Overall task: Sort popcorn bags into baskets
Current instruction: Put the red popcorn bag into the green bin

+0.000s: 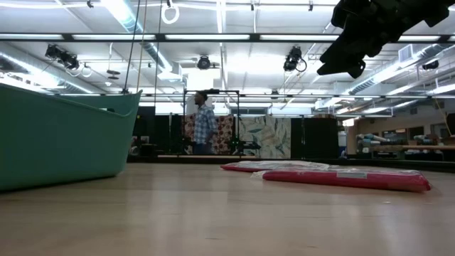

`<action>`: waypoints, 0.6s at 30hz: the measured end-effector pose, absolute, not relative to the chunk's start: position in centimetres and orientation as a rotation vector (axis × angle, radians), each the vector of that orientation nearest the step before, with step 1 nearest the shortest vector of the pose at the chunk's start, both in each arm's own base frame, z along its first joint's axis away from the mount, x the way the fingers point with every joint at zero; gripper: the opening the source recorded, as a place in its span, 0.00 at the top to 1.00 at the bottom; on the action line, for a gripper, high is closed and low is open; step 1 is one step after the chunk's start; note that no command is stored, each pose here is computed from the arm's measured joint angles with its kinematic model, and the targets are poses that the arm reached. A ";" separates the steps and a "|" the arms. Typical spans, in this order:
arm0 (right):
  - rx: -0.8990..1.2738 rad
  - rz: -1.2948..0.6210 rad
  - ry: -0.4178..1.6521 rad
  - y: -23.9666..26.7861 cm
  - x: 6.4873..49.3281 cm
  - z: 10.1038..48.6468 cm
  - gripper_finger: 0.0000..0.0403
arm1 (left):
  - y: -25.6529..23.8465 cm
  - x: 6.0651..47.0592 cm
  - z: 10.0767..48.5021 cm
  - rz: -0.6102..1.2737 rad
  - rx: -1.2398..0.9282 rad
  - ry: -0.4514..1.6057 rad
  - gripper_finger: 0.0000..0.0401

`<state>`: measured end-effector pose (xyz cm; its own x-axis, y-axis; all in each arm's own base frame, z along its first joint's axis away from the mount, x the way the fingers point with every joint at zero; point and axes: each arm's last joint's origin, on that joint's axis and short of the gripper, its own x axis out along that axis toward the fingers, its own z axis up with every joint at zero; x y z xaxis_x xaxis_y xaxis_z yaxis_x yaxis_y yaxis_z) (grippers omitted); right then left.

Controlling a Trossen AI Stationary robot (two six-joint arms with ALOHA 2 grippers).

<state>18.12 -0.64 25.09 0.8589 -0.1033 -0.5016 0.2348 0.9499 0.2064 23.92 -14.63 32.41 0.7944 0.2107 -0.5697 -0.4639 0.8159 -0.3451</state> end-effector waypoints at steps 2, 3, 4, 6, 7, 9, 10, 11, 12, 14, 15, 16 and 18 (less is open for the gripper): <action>0.283 -0.184 0.507 -0.6 18.1 25.1 0.52 | -14.0 25.3 32.5 0.374 -0.436 0.506 0.64; 0.298 -0.185 0.506 -0.6 18.1 25.1 0.52 | -13.7 25.8 32.4 0.373 -0.407 0.500 0.64; 0.313 -0.179 0.507 -0.6 18.1 25.1 0.52 | -13.4 26.4 32.3 0.373 -0.386 0.490 0.64; 0.333 -0.159 0.510 -0.5 18.1 25.1 0.52 | -12.9 27.7 32.5 0.375 -0.397 0.432 0.64; 0.344 -0.146 0.513 -0.5 18.1 25.1 0.52 | -12.7 28.1 32.6 0.372 -0.403 0.406 0.64; 0.380 -0.127 0.516 -0.4 18.1 25.1 0.52 | -12.4 29.1 33.1 0.347 -0.412 0.344 0.64; 0.398 -0.123 0.517 -0.4 18.1 25.1 0.52 | -12.3 29.4 33.2 0.334 -0.400 0.334 0.64; 0.414 -0.122 0.517 -0.4 18.1 25.1 0.52 | -12.2 29.6 33.2 0.331 -0.389 0.329 0.64; 0.424 -0.121 0.518 -0.4 18.1 25.1 0.52 | -12.2 29.9 33.1 0.332 -0.383 0.323 0.64; 0.429 -0.109 0.519 -0.3 18.1 25.1 0.52 | -11.8 30.5 32.6 0.345 -0.395 0.328 0.64; 0.428 -0.103 0.518 -0.3 18.1 25.1 0.52 | -11.6 30.8 32.4 0.346 -0.414 0.339 0.64; 0.429 -0.098 0.519 -0.3 18.1 25.1 0.52 | -11.2 31.2 32.0 0.337 -0.438 0.356 0.64; 0.437 -0.096 0.520 -0.3 18.1 25.1 0.52 | -10.4 32.2 31.2 0.292 -0.479 0.410 0.64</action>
